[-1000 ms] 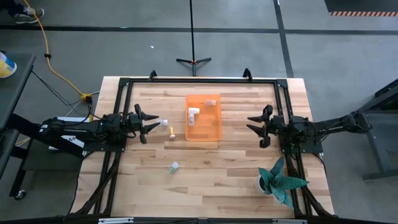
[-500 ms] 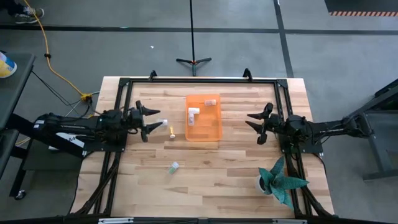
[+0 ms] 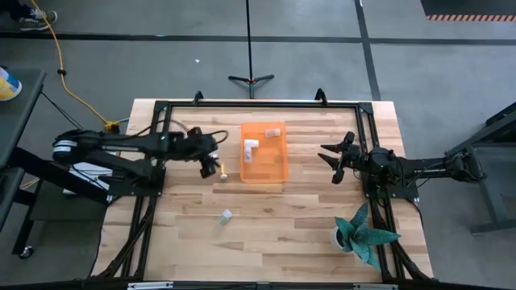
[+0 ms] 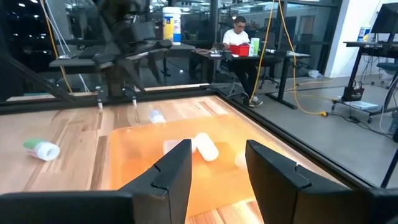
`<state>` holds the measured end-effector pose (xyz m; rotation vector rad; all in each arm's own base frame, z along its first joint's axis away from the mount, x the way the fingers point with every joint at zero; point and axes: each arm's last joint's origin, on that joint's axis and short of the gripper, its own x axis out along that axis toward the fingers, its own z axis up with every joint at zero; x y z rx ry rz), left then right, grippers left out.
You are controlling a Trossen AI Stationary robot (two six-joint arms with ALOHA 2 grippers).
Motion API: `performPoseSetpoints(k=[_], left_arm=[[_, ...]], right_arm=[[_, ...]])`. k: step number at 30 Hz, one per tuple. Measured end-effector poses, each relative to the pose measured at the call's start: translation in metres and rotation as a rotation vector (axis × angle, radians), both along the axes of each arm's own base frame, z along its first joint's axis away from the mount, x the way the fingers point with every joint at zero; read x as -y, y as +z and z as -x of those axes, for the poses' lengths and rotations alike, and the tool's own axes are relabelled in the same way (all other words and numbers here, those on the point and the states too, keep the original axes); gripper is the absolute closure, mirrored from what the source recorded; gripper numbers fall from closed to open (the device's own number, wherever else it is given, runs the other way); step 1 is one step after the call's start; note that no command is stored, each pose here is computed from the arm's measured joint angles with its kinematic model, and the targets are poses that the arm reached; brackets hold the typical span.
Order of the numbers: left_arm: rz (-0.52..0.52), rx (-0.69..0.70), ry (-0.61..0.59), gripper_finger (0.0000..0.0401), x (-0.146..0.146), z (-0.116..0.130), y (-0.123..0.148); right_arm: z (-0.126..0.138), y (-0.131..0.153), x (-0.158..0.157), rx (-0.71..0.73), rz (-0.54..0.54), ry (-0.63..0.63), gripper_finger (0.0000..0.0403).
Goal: Pick and place pill bottles into a basket
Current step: Put the transparent pill bottle into the orange bin
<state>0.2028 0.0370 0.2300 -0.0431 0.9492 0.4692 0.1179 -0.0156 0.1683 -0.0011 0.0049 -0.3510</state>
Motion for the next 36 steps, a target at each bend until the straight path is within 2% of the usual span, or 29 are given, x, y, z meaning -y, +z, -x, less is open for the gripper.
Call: performPoseSetpoints(k=[6, 11, 14, 19, 27, 36], left_arm=[[0.088, -0.131, 0.024, 0.0133, -0.023, -0.014, -0.017], [0.11, -0.231, 0.013, 0.0135, -0.034, -0.015, -0.031], [0.114, -0.267, -0.039, 0.0137, -0.034, -0.014, -0.034], [0.104, -0.28, -0.136, 0.0137, -0.033, -0.015, -0.034], [0.117, -0.304, -0.129, 0.0137, -0.032, -0.01, -0.044], [0.12, -0.324, -0.126, 0.0137, -0.036, -0.018, -0.056]], right_arm=[[0.0, -0.002, 0.0, -0.016, -0.001, 0.004, 0.0261], [0.0, -0.002, 0.0, -0.024, -0.001, 0.005, 0.0261], [0.0, -0.003, 0.0, -0.03, 0.001, 0.004, 0.0261], [0.0, -0.005, 0.0, -0.05, 0.001, 0.005, 0.0261], [0.0, -0.007, 0.0, -0.069, 0.0, 0.005, 0.0261], [0.0, -0.007, 0.0, -0.073, -0.001, 0.009, 0.0261]])
